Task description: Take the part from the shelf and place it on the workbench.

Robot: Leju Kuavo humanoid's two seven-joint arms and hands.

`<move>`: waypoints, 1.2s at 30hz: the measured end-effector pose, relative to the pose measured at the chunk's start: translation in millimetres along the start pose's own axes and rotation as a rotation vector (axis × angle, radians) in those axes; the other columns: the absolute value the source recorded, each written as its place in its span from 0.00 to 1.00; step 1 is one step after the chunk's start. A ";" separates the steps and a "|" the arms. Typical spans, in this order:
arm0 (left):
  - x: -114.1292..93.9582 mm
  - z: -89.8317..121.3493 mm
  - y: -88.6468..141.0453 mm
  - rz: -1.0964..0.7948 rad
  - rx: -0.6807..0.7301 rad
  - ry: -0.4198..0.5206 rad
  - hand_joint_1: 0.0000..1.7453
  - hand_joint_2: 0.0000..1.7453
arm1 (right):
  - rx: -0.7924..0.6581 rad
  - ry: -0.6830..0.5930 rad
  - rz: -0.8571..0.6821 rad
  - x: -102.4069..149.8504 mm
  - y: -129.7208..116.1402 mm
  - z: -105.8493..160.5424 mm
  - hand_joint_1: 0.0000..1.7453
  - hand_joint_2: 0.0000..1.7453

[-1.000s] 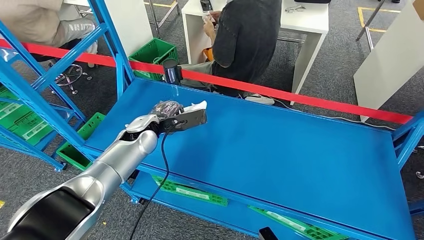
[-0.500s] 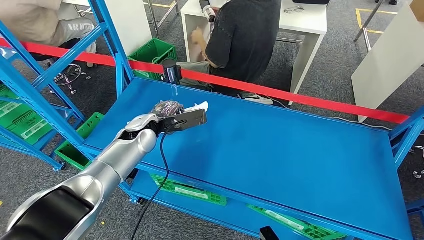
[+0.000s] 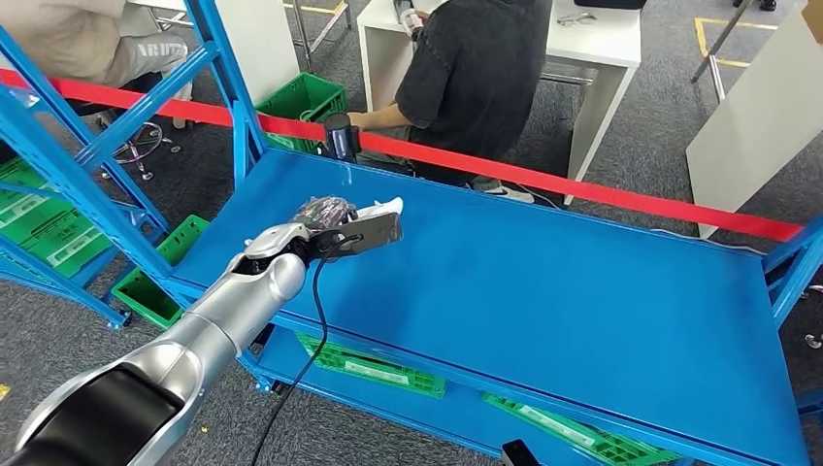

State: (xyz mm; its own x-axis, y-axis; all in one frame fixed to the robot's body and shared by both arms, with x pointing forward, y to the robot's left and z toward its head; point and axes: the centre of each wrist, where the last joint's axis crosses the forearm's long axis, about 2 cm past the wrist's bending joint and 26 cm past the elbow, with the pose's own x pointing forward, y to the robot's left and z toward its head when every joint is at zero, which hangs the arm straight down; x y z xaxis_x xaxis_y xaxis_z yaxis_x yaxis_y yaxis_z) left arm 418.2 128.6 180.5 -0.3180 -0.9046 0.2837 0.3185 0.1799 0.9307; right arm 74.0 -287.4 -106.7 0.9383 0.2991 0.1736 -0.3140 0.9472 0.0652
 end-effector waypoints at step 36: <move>57.7 101.0 16.0 0.298 0.357 -0.581 1.00 1.00 | -0.005 -0.023 -0.110 -42.6 5.3 1.5 0.00 0.00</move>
State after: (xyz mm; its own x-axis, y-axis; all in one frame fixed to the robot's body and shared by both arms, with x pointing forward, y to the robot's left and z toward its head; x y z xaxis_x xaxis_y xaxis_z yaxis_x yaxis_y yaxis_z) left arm 314.8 118.3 235.1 -0.7157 -0.4657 0.5205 0.1873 0.5899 0.7854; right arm 32.1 -295.3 -112.3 0.9634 0.1911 0.1882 -0.2089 0.9747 0.0797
